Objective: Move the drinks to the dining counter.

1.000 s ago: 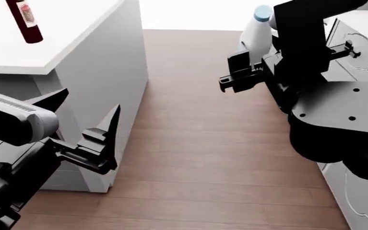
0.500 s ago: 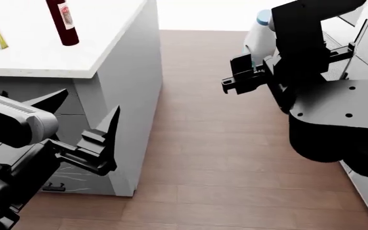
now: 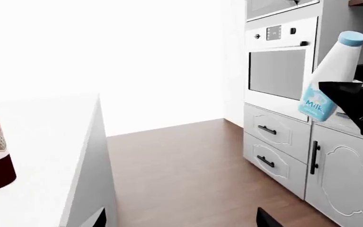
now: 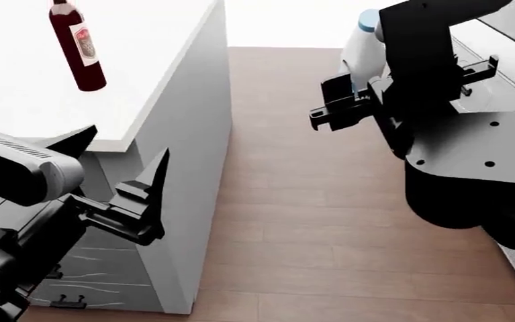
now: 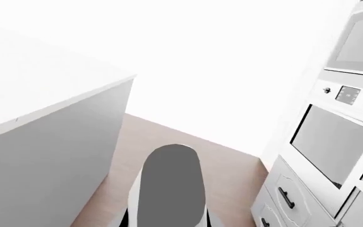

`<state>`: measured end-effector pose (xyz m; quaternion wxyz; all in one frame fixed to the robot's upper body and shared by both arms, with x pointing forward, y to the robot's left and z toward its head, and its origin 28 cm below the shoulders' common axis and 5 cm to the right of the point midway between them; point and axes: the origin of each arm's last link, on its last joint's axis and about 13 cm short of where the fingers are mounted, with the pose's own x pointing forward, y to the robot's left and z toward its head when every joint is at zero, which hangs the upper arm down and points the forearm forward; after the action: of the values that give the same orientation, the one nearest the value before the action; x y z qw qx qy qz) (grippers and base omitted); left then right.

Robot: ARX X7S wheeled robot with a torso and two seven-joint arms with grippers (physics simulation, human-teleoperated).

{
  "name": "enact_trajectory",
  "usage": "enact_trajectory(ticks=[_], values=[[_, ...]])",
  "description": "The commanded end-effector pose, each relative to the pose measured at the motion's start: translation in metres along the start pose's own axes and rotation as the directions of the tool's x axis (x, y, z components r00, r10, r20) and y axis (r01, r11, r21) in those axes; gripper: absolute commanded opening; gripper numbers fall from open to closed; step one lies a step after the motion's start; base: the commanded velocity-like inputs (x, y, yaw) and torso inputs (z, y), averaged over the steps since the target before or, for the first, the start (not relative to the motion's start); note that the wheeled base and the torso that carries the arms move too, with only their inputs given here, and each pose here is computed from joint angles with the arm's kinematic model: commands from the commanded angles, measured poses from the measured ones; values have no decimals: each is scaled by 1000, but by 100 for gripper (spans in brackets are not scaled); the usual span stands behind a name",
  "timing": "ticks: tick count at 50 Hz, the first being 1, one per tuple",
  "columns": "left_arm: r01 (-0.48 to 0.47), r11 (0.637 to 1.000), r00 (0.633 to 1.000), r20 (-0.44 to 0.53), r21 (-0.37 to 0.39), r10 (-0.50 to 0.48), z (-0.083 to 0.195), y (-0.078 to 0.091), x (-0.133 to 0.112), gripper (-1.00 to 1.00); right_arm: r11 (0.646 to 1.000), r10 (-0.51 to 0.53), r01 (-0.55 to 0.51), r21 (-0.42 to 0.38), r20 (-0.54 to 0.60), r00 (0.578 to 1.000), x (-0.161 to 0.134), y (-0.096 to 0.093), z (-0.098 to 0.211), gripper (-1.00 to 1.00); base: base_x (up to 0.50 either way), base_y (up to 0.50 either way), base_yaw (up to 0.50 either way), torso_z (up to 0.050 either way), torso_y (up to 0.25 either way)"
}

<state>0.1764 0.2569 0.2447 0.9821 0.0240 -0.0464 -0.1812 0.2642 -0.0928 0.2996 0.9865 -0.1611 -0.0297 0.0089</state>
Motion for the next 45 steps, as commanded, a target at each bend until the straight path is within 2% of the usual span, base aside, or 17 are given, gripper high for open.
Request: enact_trajectory(ticks=[1,10,11,13,14,16,17,18,28,45], values=[[6,1000,1000,1,2,-6,1,-1,2,100,999,-22,23,-32,32,999,0,-2,3,-100,-302,486,0,0,0],[-4,1000,1000,1,-2,4,-1,0,-1,100,999,-17,18,-31,28,999,0,-1,2,-100,-302,486,0,1,2],[-3,1000,1000,1,-4,3,-1,0,-2,100,1000,-4,3,29,27,1000,-1,-2,2,-100,-165,492,0,0,0],[-6,1000,1000,1,-5,6,-2,1,-2,100,1000,1,-3,29,55,998,-2,-3,3,-100,9,501,0,0,0],[-5,1000,1000,2,-5,5,-1,1,-2,100,997,18,-22,68,53,998,-2,-3,3,-100,0,0,0,0,0],[-4,1000,1000,2,-4,4,-1,1,-2,100,1000,-11,12,-22,55,998,-1,-2,1,-100,0,0,0,0,6],[-4,1000,1000,2,-4,4,-1,1,-2,100,1000,-6,6,-3,50,999,-1,-1,1,-100,0,0,0,0,0],[-3,1000,1000,2,-3,3,-1,1,-2,100,999,-22,25,-43,56,998,-1,-1,1,-100,-429,-21,0,0,0],[-1,1000,1000,2,-3,1,-1,1,-1,100,997,-42,43,-57,14,999,0,0,1,-100,-499,-25,0,0,0],[-6,1000,1000,5,-5,6,-1,2,-2,100,996,-39,40,-80,16,999,4,2,3,-100,-499,-25,0,0,1]])
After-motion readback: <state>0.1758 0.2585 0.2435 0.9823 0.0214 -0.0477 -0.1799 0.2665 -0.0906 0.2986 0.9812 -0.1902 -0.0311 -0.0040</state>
